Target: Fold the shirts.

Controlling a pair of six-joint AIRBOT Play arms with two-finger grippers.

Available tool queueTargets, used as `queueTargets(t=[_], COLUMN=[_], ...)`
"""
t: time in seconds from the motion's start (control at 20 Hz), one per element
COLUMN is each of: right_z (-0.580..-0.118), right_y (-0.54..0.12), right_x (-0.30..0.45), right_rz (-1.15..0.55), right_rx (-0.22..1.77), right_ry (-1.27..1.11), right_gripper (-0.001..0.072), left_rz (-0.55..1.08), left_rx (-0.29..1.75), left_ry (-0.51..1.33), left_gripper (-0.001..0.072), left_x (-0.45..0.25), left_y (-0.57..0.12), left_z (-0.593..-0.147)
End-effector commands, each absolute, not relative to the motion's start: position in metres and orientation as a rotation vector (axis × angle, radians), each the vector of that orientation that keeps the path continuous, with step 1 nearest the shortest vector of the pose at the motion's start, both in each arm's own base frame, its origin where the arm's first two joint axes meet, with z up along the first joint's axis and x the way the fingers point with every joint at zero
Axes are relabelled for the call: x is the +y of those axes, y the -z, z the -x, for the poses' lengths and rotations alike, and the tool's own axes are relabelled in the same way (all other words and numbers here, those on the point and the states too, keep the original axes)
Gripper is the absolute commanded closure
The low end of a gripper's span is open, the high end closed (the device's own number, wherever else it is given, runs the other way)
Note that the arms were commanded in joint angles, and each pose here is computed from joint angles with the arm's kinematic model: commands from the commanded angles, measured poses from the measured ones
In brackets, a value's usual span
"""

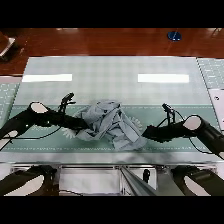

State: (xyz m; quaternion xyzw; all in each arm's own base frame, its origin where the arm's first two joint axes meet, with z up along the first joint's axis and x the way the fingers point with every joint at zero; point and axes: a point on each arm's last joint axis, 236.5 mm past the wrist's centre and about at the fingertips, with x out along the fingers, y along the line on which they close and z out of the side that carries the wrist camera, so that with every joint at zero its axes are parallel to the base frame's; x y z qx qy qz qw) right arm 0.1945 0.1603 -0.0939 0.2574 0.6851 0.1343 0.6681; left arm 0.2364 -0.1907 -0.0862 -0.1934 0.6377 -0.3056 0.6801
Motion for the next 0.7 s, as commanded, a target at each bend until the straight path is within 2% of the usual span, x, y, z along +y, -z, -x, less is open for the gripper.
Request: queueTargets(t=[0.0,0.15,0.2,0.3,0.45,0.55,0.65], right_z=[-0.188,-0.177,-0.176,-0.182,-0.215,-0.273,-0.335], right_y=[0.104,0.111,0.113,0.106,0.058,-0.008,-0.111], right_x=[0.173,0.191,0.196,0.204,0.216,0.201,0.164], right_rz=[-0.604,-0.570,-0.561,-0.557,-0.479,-0.391,-0.308], right_rx=[1.598,1.633,1.632,1.597,1.495,1.322,1.067], right_ry=[-0.355,-0.402,-0.409,-0.463,-0.600,-0.589,-0.506], right_gripper=[0.0304,0.0305,0.0363,0.0686,0.0689,0.0689,0.0689], left_rz=[0.435,0.435,0.435,0.435,0.440,0.440,0.452], left_rx=[1.432,1.431,1.431,1.428,1.361,1.228,1.014], left_ry=[0.685,0.684,0.684,0.682,0.705,0.730,0.715], left_gripper=[0.0684,0.0684,0.0684,0.0684,0.0684,0.0684,0.0684], left_x=[-0.191,-0.191,-0.191,-0.190,-0.188,-0.178,-0.161], left_y=[0.086,0.086,0.086,0.086,0.059,0.003,-0.082], left_z=[-0.236,-0.237,-0.237,-0.238,-0.263,-0.303,-0.348])
